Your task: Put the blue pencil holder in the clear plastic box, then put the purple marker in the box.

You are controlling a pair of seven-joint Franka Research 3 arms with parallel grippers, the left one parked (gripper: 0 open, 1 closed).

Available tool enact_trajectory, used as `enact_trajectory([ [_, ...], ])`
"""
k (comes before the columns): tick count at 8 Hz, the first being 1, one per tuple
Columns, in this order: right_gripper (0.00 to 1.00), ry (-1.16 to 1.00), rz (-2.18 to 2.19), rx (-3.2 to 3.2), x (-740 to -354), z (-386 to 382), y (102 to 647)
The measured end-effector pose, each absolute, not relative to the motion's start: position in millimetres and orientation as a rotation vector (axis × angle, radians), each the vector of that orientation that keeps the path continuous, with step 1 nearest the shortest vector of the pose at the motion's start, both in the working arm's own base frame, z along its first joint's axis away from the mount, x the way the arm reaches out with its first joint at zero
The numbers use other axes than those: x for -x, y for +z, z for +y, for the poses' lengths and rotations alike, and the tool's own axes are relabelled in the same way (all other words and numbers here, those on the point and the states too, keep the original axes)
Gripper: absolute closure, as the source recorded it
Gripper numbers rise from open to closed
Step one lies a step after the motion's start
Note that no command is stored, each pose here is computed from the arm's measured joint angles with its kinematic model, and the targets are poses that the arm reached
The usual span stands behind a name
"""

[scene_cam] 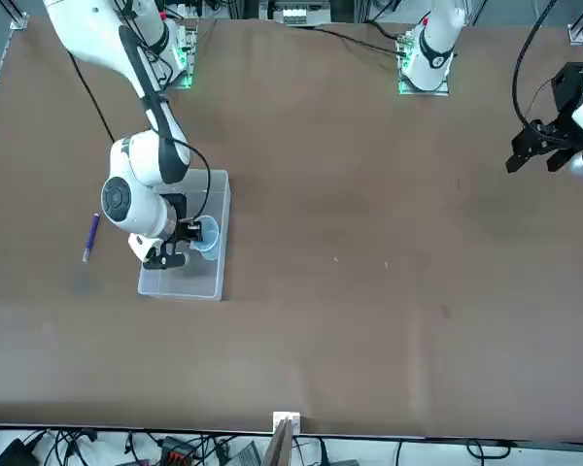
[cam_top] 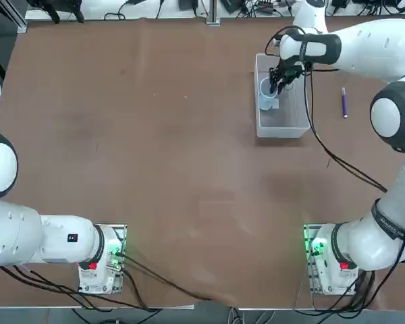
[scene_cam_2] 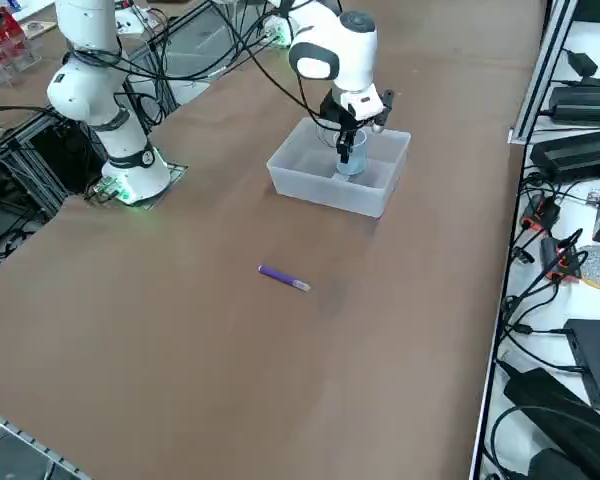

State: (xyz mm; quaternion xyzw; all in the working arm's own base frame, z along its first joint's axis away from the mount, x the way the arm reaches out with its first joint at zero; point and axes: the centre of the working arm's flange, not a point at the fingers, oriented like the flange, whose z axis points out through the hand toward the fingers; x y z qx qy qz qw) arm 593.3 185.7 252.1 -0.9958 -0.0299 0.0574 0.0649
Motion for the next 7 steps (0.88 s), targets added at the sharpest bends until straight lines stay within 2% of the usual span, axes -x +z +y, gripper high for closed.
enact_trajectory([
  [3, 0.08, 0.148, -0.066, 3.004, -597.8, 184.7, 262.1],
  [4, 0.00, 0.131, -0.053, 3.002, -600.7, 183.4, 277.2],
  [7, 0.00, 0.124, 0.028, 3.005, -607.5, 142.6, 355.4],
])
